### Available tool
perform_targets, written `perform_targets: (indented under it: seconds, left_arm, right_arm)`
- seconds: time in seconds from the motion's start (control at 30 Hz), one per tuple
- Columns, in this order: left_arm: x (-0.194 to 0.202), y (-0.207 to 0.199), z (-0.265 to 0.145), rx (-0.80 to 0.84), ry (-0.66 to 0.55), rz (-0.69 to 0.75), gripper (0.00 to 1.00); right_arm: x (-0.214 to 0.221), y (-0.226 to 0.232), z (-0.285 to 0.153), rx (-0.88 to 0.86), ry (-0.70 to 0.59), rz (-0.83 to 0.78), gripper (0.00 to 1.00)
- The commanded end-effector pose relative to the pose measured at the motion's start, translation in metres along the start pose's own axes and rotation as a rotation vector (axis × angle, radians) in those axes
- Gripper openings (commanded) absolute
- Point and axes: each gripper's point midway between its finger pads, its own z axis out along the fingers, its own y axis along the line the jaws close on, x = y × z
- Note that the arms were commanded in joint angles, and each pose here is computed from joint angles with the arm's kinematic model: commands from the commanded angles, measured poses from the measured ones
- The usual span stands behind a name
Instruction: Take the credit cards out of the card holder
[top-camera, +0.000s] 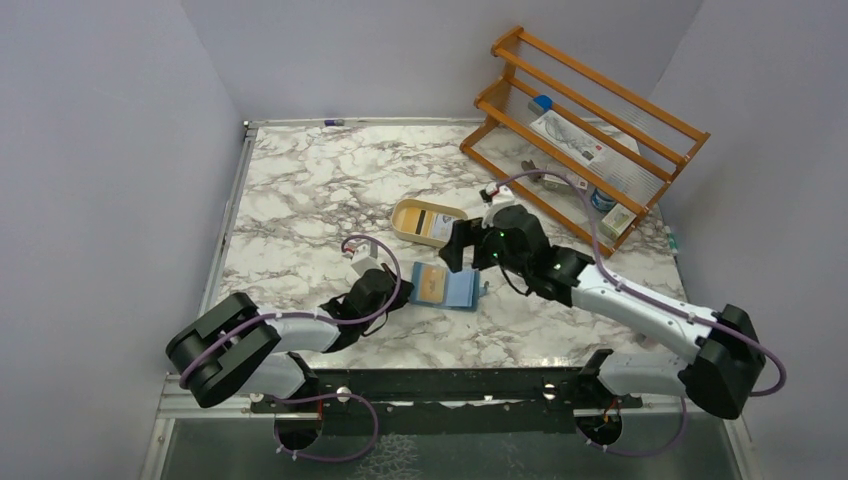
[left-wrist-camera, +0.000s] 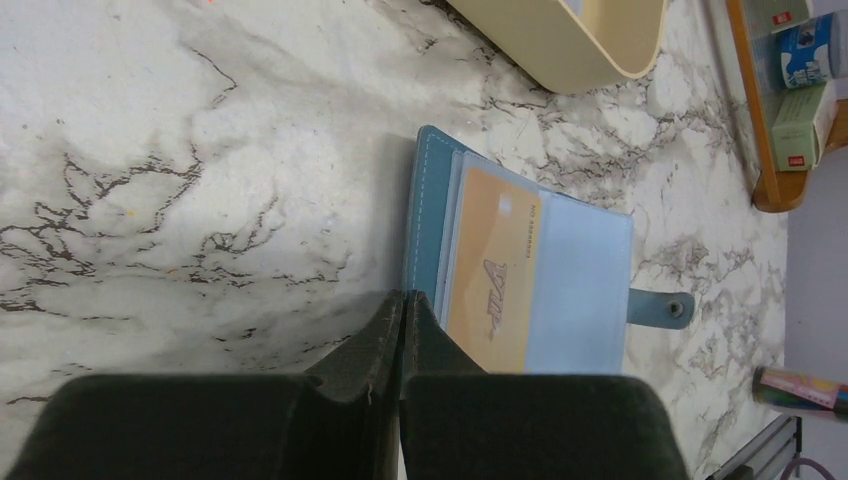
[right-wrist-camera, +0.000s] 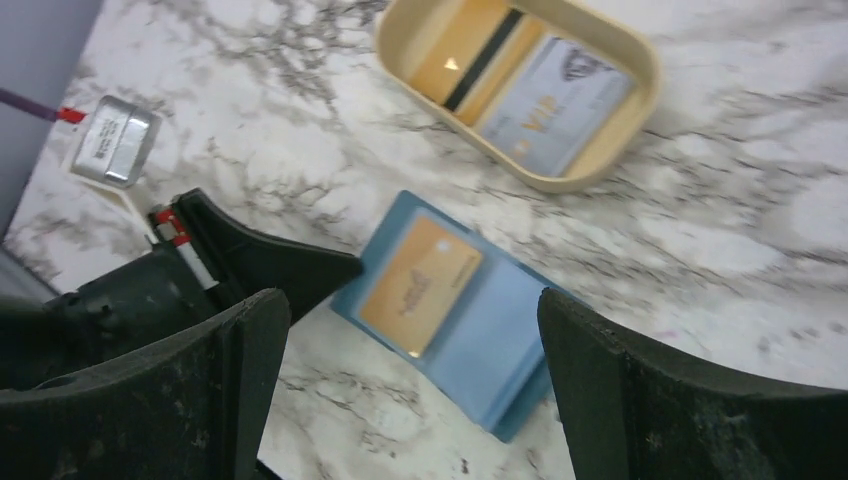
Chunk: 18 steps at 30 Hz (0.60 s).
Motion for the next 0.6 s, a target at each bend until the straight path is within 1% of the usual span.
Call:
perform_targets:
  seconds: [0.0,0.1,0.23,0.33,0.5,0.57]
  left_arm:
    - [-0.012,0.000,-0.002,-0.010,-0.055,-0.039,0.00]
    - [-0.015,-0.003,-0.004,0.002,-0.062,-0.048,0.00]
    - [-0.017,0.001,-0.008,-0.002,-0.079,-0.063,0.00]
    - [-0.017,0.004,-0.011,0.000,-0.084,-0.068,0.00]
    - [-0.013,0.016,-0.016,-0.018,-0.084,-0.073,0.00]
    - [-0.011,0.022,-0.017,-0.030,-0.083,-0.077,0.00]
  right_arm:
    - [0.017,0.057,0.030,-0.312,0.042,0.027,1.00]
    - [0.044,0.062,0.050,-0.349,0.100,0.087,0.99]
    - [0.065,0.065,0.061,-0.399,0.105,0.149,0.98]
    - [0.072,0.061,0.068,-0.397,0.086,0.179,0.98]
    - [0.094,0.049,0.078,-0.348,0.117,0.223,0.97]
    - [0.105,0.048,0.079,-0.356,0.130,0.255,0.96]
